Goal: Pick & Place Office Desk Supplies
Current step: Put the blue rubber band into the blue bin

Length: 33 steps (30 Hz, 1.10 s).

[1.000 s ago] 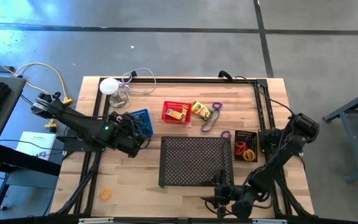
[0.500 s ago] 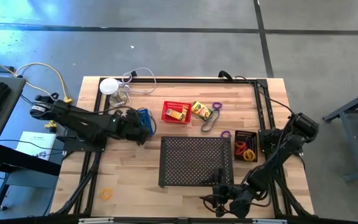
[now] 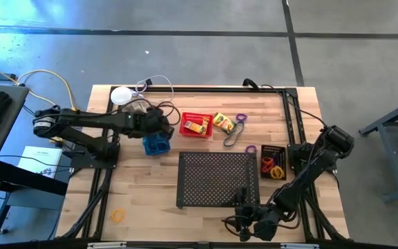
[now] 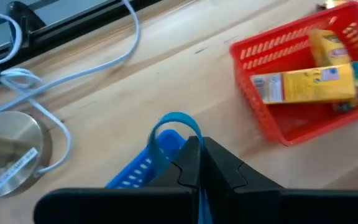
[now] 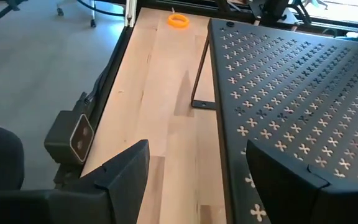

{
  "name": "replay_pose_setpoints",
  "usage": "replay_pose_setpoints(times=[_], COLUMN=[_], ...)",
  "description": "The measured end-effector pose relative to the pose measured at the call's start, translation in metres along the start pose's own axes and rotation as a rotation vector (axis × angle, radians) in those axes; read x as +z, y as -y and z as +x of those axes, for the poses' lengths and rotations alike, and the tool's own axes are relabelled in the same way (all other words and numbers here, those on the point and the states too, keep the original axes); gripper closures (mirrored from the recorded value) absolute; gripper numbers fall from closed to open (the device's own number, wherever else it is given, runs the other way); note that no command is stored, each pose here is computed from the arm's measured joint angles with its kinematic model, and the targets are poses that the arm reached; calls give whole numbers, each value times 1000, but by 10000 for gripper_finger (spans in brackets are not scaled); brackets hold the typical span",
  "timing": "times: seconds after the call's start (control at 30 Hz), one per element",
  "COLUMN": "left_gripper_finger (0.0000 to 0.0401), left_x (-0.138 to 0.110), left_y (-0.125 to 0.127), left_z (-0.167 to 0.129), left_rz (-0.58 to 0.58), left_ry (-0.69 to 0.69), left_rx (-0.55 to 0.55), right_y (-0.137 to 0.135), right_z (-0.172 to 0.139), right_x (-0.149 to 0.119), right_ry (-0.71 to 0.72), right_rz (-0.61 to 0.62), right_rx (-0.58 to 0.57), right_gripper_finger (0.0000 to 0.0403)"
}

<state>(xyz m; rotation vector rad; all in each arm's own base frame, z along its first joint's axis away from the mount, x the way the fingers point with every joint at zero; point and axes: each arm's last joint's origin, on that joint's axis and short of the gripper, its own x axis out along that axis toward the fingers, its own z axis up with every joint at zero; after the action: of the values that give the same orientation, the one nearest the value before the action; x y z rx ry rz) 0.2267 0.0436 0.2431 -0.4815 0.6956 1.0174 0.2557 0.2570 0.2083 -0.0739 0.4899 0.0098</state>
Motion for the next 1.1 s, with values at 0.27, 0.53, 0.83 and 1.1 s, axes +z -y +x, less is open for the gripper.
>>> replay_pose_setpoints(times=[0.27, 0.53, 0.83, 1.1], left_gripper_finger=[400, 400, 400, 400], left_x=[-19, -58, -61, -56], left_y=[-13, -2, 6, 1], left_z=[1, 10, 15, 23], left_rz=[14, -9, -28, -34], left_ry=[-105, -91, -159, -293], left_rx=[111, -3, -133, -186], right_y=[-1, -1, 3, 5], right_z=[-1, -1, 3, 6], right_x=[-1, -1, 2, 3], right_ry=[-15, -16, -5, -12], right_rz=[6, 2, 14, 22], right_rx=[27, 27, 17, 30], right_gripper_finger=[147, 147, 147, 146])
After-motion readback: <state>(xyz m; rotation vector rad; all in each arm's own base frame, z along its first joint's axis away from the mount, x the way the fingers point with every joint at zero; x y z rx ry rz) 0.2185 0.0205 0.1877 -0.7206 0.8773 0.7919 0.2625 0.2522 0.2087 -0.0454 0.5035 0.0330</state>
